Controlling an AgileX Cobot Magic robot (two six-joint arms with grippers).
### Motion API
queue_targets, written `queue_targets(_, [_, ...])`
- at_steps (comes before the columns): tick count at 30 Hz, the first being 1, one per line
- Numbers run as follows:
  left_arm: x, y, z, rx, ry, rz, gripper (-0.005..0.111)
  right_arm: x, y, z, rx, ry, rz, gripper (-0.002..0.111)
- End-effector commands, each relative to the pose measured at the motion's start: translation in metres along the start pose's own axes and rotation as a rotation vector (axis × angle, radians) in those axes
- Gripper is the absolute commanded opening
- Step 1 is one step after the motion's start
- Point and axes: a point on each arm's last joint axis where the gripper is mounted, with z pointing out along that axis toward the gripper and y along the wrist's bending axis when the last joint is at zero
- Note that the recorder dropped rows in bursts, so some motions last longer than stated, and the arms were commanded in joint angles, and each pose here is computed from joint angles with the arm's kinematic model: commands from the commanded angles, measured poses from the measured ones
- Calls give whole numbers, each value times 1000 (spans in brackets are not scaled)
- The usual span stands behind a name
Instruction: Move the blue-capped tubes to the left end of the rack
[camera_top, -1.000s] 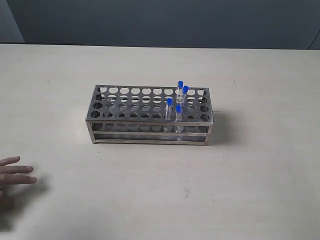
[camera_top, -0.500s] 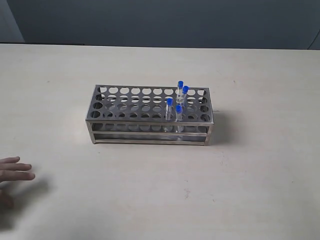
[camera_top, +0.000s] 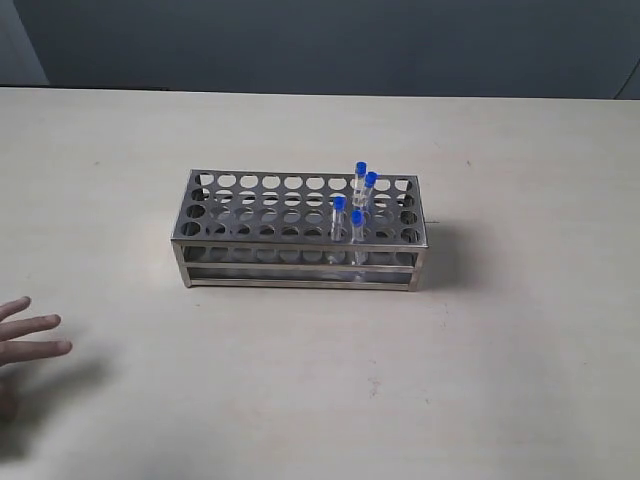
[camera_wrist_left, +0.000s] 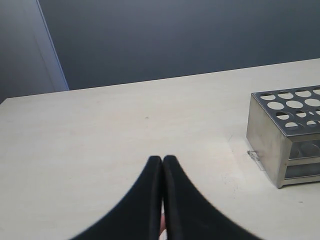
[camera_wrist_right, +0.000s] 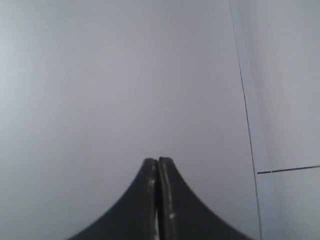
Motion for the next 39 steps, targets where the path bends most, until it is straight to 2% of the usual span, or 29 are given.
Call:
queue_targets(1, [-2, 0, 0, 6, -8, -5, 1, 10, -6, 77, 65, 268, -61, -1])
queue_targets(5, [-2, 0, 0, 6, -8, -5, 1, 68, 21, 93, -96, 446, -92, -1])
queue_targets(6, [-2, 0, 0, 6, -8, -5, 1, 108, 44, 89, -235, 515, -125, -1])
queue_targets(7, [-2, 0, 0, 6, -8, -5, 1, 133, 57, 83, -314, 554, -136, -1])
queue_targets(8, [-2, 0, 0, 6, -8, -5, 1, 175, 81, 70, -457, 609, -146, -1])
queue_targets(9, [-2, 0, 0, 6, -8, -5, 1, 196, 90, 64, -509, 634, -132, -1])
queue_targets(10, [-2, 0, 0, 6, -8, -5, 1, 232, 100, 56, -565, 693, -112, -1])
queue_targets(11, [-2, 0, 0, 6, -8, -5, 1, 246, 103, 55, -580, 713, -103, -1])
queue_targets(13, [-2, 0, 0, 6, -8, -5, 1, 280, 108, 55, -589, 781, -86, 8])
queue_targets(15, [-2, 0, 0, 6, -8, -5, 1, 303, 109, 52, -575, 860, -47, 33])
queue_targets(16, [-2, 0, 0, 6, -8, -5, 1, 309, 109, 50, -570, 888, -31, 42])
queue_targets(18, [-2, 0, 0, 6, -8, -5, 1, 319, 112, 47, -602, 908, -7, 51])
queue_targets(22, [-2, 0, 0, 6, -8, -5, 1, 337, 121, 42, -670, 875, 104, 51])
queue_targets(29, [-2, 0, 0, 6, -8, -5, 1, 345, 130, 35, -794, 840, 123, 51])
queue_targets(39, [-2, 0, 0, 6, -8, -5, 1, 358, 132, 31, -817, 835, 168, 51])
